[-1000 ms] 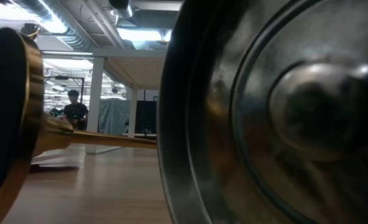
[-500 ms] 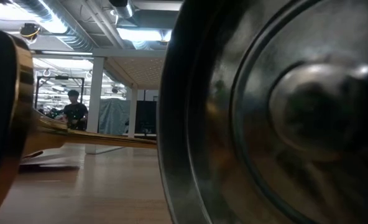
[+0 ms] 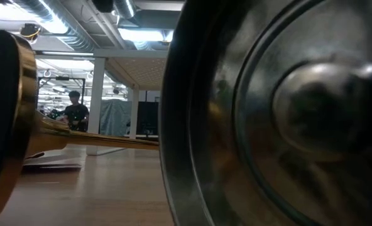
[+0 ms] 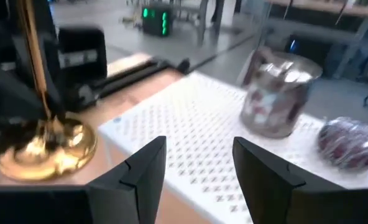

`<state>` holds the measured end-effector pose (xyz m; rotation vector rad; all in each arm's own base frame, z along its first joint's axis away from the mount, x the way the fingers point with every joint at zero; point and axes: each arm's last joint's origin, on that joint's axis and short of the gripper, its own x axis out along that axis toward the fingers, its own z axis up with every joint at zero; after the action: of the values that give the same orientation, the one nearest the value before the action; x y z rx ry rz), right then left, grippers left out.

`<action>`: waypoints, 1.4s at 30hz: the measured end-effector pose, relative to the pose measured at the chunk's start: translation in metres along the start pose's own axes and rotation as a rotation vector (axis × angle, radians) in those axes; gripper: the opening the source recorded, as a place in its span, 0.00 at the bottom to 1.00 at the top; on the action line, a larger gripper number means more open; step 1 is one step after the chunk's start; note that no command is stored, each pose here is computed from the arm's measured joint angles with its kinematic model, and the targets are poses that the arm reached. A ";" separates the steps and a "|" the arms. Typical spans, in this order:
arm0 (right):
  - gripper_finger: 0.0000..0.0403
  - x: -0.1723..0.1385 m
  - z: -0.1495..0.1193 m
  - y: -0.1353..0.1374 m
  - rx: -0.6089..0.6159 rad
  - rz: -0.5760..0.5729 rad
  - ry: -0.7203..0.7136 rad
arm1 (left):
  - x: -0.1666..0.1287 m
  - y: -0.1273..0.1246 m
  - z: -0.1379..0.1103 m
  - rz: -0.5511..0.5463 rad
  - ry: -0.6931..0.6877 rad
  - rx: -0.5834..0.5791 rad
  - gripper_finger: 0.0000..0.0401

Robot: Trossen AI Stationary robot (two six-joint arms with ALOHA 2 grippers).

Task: Pick & Place candle stick holders
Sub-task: Put the right gold candle holder on the shelf

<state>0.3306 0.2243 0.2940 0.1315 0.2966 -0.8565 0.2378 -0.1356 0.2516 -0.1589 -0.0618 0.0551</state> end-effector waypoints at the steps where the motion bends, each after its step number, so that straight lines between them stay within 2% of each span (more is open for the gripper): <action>1: 0.47 0.003 0.001 0.003 -0.011 0.009 0.016 | -0.003 0.001 0.000 -0.001 -0.002 -0.002 0.03; 10: 0.47 0.032 0.026 0.038 -0.156 0.177 0.021 | -0.031 0.001 0.004 0.014 -0.024 -0.019 0.03; 15: 0.47 0.056 0.047 0.050 -0.259 0.395 0.032 | -0.042 0.000 0.003 0.017 -0.024 -0.019 0.03; 20: 0.47 0.071 0.061 0.055 -0.304 0.581 0.010 | -0.051 -0.007 0.005 -0.005 -0.027 0.012 0.03; 27: 0.47 0.060 0.072 0.067 -0.399 0.878 -0.126 | -0.071 -0.020 0.013 -0.086 -0.046 0.059 0.03; 33: 0.47 0.041 0.075 0.075 -0.430 1.110 -0.228 | -0.087 -0.030 0.018 -0.131 -0.060 0.113 0.03; 36: 0.47 0.039 0.076 0.076 -0.423 1.171 -0.239 | -0.089 -0.031 0.017 -0.128 -0.057 0.128 0.03; 42: 0.47 0.050 0.064 0.072 -0.449 1.150 -0.232 | -0.089 -0.032 0.016 -0.130 -0.054 0.131 0.03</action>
<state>0.4292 0.2194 0.3394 -0.2116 0.1432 0.3446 0.1496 -0.1702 0.2672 -0.0222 -0.1218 -0.0668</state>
